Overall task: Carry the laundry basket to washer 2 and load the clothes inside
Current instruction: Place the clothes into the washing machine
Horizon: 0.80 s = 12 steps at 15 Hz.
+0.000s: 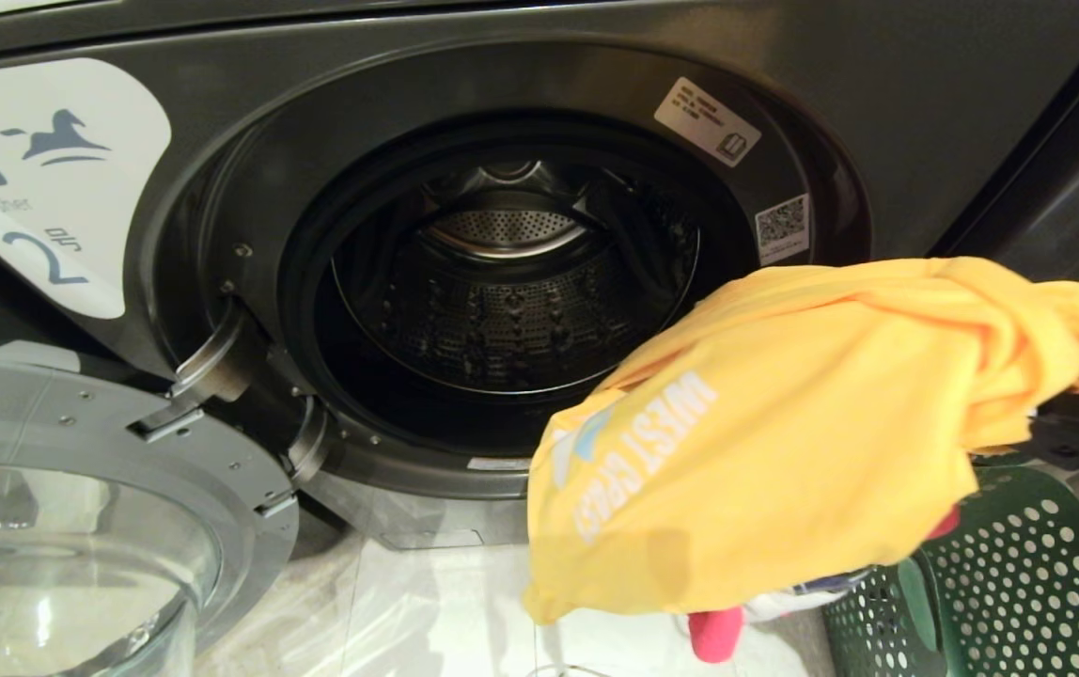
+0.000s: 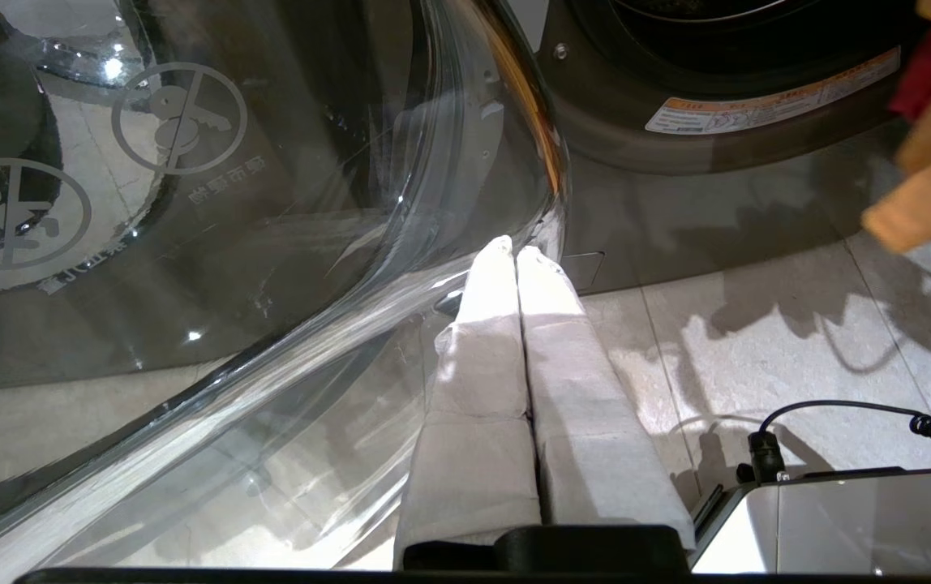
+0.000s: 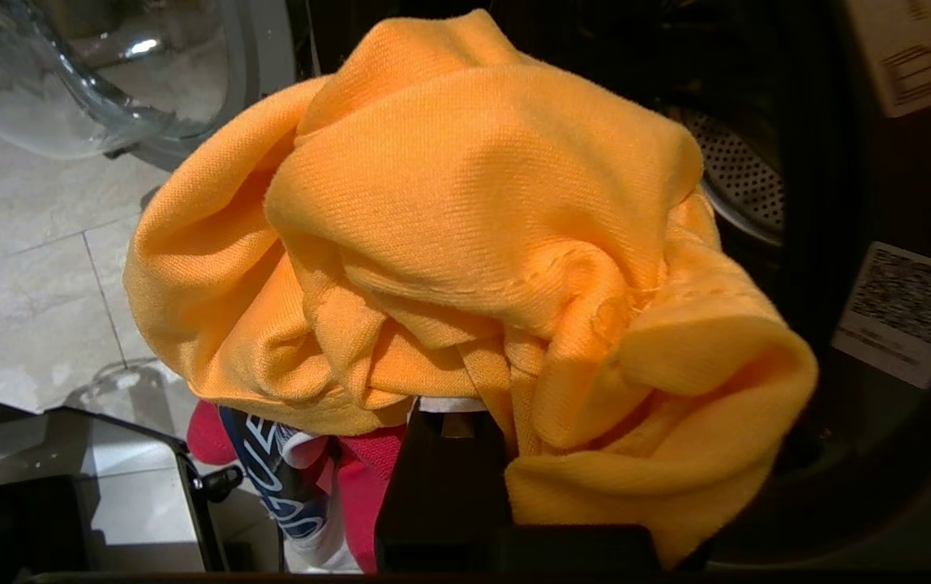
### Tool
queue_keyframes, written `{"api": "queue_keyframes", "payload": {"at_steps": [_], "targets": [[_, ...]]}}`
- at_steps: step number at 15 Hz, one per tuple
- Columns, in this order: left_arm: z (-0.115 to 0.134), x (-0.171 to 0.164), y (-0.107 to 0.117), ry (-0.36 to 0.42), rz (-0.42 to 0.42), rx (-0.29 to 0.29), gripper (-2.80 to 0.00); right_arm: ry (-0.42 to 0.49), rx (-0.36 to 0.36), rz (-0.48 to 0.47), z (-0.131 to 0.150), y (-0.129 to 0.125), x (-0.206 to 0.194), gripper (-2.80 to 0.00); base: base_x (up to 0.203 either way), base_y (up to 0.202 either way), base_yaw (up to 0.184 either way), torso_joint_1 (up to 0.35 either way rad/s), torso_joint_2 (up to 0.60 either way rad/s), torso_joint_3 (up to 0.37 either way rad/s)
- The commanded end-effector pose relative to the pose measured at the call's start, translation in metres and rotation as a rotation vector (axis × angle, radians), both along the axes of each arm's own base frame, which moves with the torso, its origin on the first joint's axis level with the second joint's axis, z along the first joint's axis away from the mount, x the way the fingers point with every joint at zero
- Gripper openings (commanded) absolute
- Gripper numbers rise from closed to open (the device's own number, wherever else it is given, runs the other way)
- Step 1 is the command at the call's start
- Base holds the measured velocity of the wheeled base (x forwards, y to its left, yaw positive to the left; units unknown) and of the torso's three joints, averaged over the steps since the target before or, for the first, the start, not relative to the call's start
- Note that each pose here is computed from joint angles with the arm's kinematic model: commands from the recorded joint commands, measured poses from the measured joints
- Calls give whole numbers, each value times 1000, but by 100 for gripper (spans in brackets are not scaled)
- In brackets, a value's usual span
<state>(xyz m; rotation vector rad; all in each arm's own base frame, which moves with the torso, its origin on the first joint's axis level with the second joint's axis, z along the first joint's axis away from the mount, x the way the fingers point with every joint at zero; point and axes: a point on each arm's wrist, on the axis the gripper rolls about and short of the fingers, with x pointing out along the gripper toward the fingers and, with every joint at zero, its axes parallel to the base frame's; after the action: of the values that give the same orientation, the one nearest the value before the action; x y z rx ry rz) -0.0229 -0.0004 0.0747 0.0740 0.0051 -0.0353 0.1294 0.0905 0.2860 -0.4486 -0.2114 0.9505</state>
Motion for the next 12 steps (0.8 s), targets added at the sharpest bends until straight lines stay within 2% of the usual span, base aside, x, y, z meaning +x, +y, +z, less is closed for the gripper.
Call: {"api": "queue_keyframes", "payload": {"at_steps": [1, 4, 6, 8, 10, 12], "targets": [[0, 0, 0, 1, 0, 0, -280, 75, -60, 18, -15, 29, 25, -280, 0, 0, 0, 0, 0, 0], [0, 0, 0, 1, 0, 1, -280, 75, -75, -18, -17, 69, 53, -280, 0, 0, 0, 0, 0, 0], [0, 0, 0, 1, 0, 1, -280, 19, -23, -52, -11, 90, 76, -280, 0, 0, 0, 0, 0, 0], [0, 0, 0, 1, 0, 0, -280, -30, 18, -70, -11, 100, 86, -280, 0, 0, 0, 0, 0, 0], [0, 0, 0, 1, 0, 0, -280, -59, 24, -73, -15, 102, 88, -280, 0, 0, 0, 0, 0, 0], [0, 0, 0, 1, 0, 1, -280, -136, -9, -128, -20, 106, 94, -280, 0, 0, 0, 0, 0, 0]]}}
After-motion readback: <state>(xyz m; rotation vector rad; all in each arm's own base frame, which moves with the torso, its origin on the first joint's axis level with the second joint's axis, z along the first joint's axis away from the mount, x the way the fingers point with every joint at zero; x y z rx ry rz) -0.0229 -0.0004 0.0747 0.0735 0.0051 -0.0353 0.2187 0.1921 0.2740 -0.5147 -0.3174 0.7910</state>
